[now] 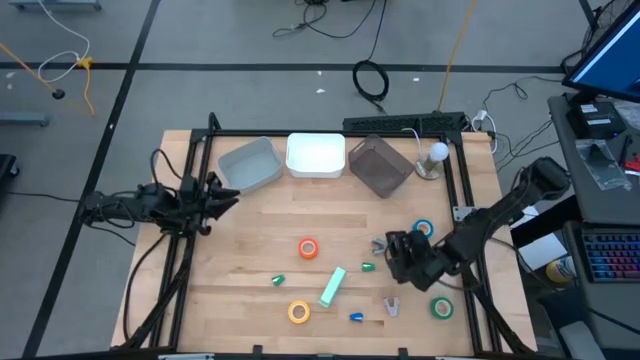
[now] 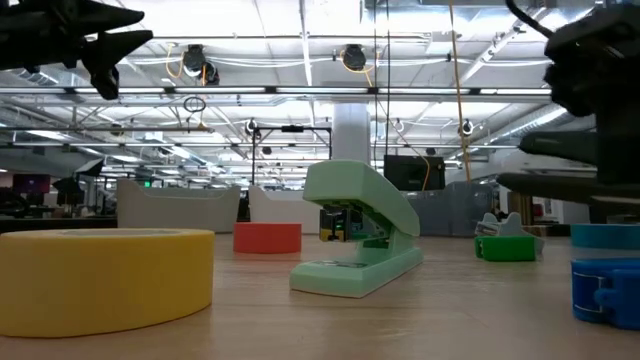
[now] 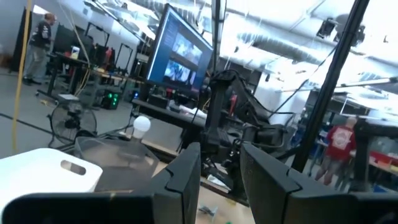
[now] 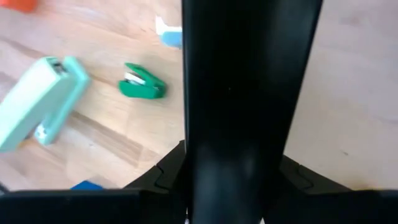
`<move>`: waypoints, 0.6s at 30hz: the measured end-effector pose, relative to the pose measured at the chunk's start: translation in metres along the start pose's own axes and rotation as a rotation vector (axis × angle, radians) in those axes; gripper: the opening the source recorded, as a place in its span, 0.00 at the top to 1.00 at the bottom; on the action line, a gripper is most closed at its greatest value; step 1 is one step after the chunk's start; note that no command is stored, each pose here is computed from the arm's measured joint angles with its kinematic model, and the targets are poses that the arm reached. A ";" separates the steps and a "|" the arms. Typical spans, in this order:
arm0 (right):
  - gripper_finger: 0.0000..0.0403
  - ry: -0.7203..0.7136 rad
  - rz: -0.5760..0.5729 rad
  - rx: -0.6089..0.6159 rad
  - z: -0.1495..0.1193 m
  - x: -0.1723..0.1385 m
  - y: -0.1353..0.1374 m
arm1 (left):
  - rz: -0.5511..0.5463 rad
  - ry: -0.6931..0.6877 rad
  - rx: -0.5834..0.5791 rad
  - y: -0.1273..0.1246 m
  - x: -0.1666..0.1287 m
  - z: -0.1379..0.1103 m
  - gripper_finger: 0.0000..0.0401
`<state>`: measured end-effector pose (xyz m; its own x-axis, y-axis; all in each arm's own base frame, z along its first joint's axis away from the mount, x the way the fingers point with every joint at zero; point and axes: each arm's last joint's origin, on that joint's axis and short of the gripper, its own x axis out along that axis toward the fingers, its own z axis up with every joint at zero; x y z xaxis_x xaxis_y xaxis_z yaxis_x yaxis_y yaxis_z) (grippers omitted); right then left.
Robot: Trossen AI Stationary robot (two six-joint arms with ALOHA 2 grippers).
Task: Pick and place Stapler, Stapler remover, tape
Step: Put the black stapler into the gray bin
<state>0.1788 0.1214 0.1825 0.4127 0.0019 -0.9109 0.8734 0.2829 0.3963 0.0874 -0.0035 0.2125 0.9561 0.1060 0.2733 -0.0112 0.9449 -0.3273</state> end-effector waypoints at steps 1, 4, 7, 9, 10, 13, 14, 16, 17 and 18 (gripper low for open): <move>0.68 0.000 0.013 -0.016 0.003 0.000 0.002 | 0.000 0.000 -0.008 0.000 0.000 0.000 0.71; 0.68 -0.014 0.029 -0.073 0.014 -0.003 0.010 | 0.003 0.008 -0.009 0.000 0.001 -0.001 0.71; 0.68 -0.032 0.049 -0.144 0.025 -0.007 0.020 | 0.005 0.016 -0.008 0.000 0.005 -0.002 0.71; 0.68 -0.046 0.056 -0.190 0.033 -0.011 0.026 | 0.008 0.024 -0.006 -0.001 0.007 -0.003 0.71; 0.68 -0.055 0.057 -0.217 0.037 -0.013 0.029 | 0.009 0.025 -0.006 -0.001 0.009 -0.003 0.71; 0.68 -0.083 0.061 -0.295 0.050 -0.018 0.038 | 0.011 0.032 -0.004 -0.002 0.014 -0.005 0.71; 0.68 -0.093 0.063 -0.322 0.055 -0.020 0.041 | 0.010 0.031 -0.004 -0.002 0.015 -0.005 0.71; 0.68 -0.110 0.058 -0.382 0.063 -0.024 0.046 | 0.012 0.035 -0.013 -0.002 0.018 -0.006 0.71; 0.68 -0.118 0.053 -0.415 0.067 -0.026 0.049 | 0.013 0.038 -0.023 -0.002 0.020 -0.007 0.71; 0.68 -0.126 0.046 -0.447 0.071 -0.027 0.052 | 0.015 0.043 -0.035 -0.002 0.021 -0.008 0.71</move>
<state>0.2312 0.0677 0.2363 0.5009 -0.0840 -0.8614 0.6676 0.6708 0.3228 0.1100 -0.0059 0.2118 0.9676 0.1058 0.2291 -0.0161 0.9319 -0.3624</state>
